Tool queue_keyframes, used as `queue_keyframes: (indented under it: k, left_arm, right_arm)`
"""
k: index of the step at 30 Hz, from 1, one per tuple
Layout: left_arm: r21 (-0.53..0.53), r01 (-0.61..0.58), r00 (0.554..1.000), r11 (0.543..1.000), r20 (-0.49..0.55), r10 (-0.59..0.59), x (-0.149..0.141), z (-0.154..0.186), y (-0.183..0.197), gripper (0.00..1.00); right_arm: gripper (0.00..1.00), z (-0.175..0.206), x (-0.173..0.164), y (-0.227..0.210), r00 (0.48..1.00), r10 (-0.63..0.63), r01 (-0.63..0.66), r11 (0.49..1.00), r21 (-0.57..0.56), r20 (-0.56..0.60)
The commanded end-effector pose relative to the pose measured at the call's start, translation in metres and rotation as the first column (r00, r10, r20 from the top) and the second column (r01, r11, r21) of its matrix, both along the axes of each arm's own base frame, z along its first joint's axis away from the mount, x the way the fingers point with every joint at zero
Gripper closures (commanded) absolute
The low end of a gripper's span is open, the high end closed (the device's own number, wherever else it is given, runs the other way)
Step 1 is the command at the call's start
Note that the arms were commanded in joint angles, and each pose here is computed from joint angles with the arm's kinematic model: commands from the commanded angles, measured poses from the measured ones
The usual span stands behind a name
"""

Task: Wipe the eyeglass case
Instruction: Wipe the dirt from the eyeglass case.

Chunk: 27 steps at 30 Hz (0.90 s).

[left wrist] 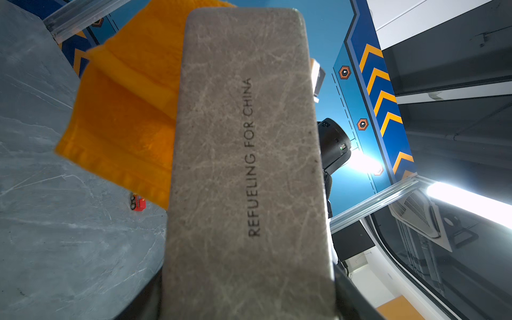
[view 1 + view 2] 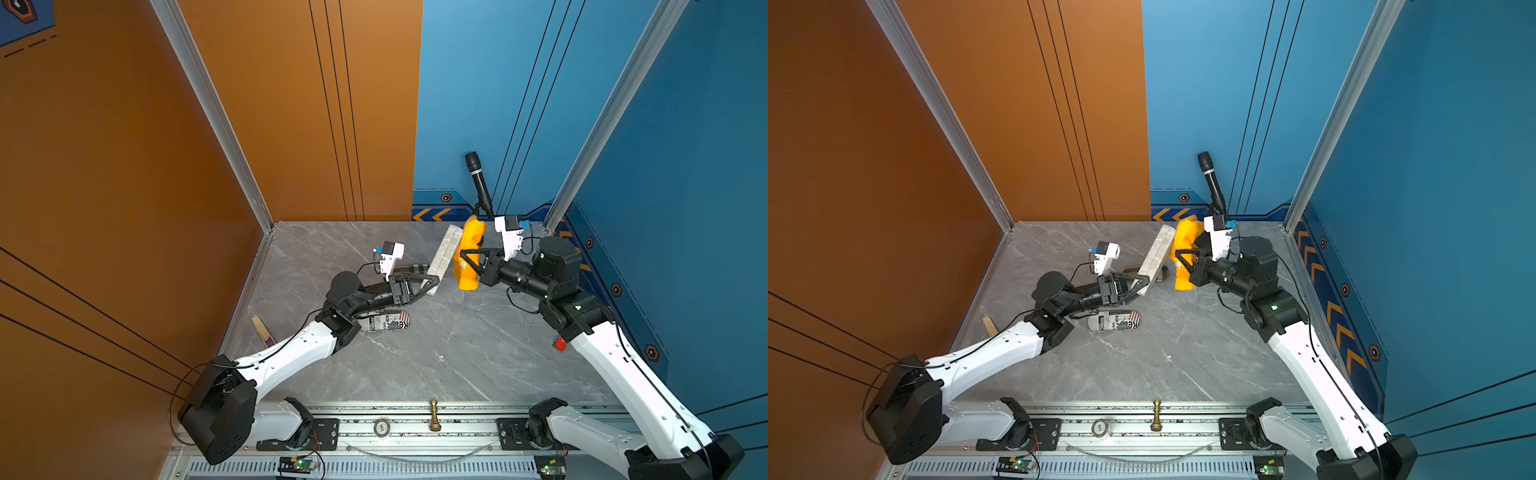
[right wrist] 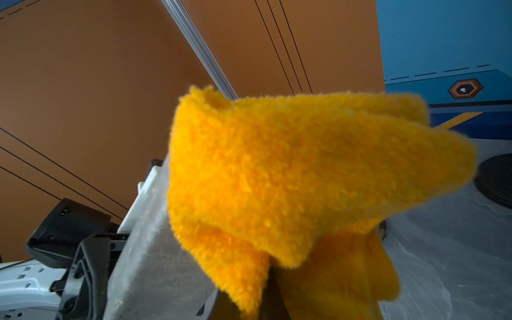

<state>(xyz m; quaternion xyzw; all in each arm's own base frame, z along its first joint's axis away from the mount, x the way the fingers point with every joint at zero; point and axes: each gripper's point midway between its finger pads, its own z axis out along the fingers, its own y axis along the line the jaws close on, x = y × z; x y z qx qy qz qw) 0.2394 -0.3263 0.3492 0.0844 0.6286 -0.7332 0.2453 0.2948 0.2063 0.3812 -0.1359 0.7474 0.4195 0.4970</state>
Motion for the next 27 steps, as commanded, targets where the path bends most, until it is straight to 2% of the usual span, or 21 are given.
queue_keyframes:
  k: [1,4,8,11,15,17,21,27]
  left_arm:
    - [-0.032,0.006,0.999,0.999,0.052,-0.005,-0.004,0.013,0.003,0.88]
    - [-0.026,0.010,0.999,1.000,0.046,-0.009,-0.003,0.010,0.000,0.88]
    - [-0.025,0.019,0.999,0.999,0.035,-0.018,-0.004,0.009,0.000,0.88]
    - [-0.028,0.034,0.999,0.999,0.036,-0.033,-0.008,0.012,0.001,0.88]
    - [0.007,0.037,0.999,0.999,0.024,-0.037,-0.011,0.008,-0.002,0.88]
    - [0.028,0.037,0.999,0.999,0.028,-0.038,-0.012,0.004,-0.003,0.89]
    - [0.028,0.029,0.999,0.999,0.036,-0.030,-0.011,0.005,-0.004,0.88]
    - [0.033,0.026,0.998,0.999,0.050,-0.027,-0.011,0.004,-0.005,0.89]
  right_arm:
    - [1.00,0.029,-0.028,0.022,0.991,0.113,-0.116,0.993,0.036,0.077]
    - [1.00,0.009,-0.049,0.041,0.983,0.181,-0.181,0.983,-0.001,0.035]
    - [1.00,-0.021,-0.067,0.071,0.961,0.277,-0.276,0.960,0.040,-0.017]
    - [1.00,-0.033,-0.051,0.068,0.967,0.252,-0.249,0.967,0.054,-0.042]
    - [1.00,-0.006,-0.003,0.031,0.990,0.143,-0.140,0.984,0.107,-0.018]
    - [1.00,0.011,0.007,0.023,0.992,0.125,-0.126,0.988,0.093,0.007]
    - [1.00,0.021,0.002,0.032,0.985,0.174,-0.174,0.982,0.071,0.014]
    - [1.00,-0.029,-0.024,0.064,0.963,0.257,-0.250,0.964,0.089,-0.083]
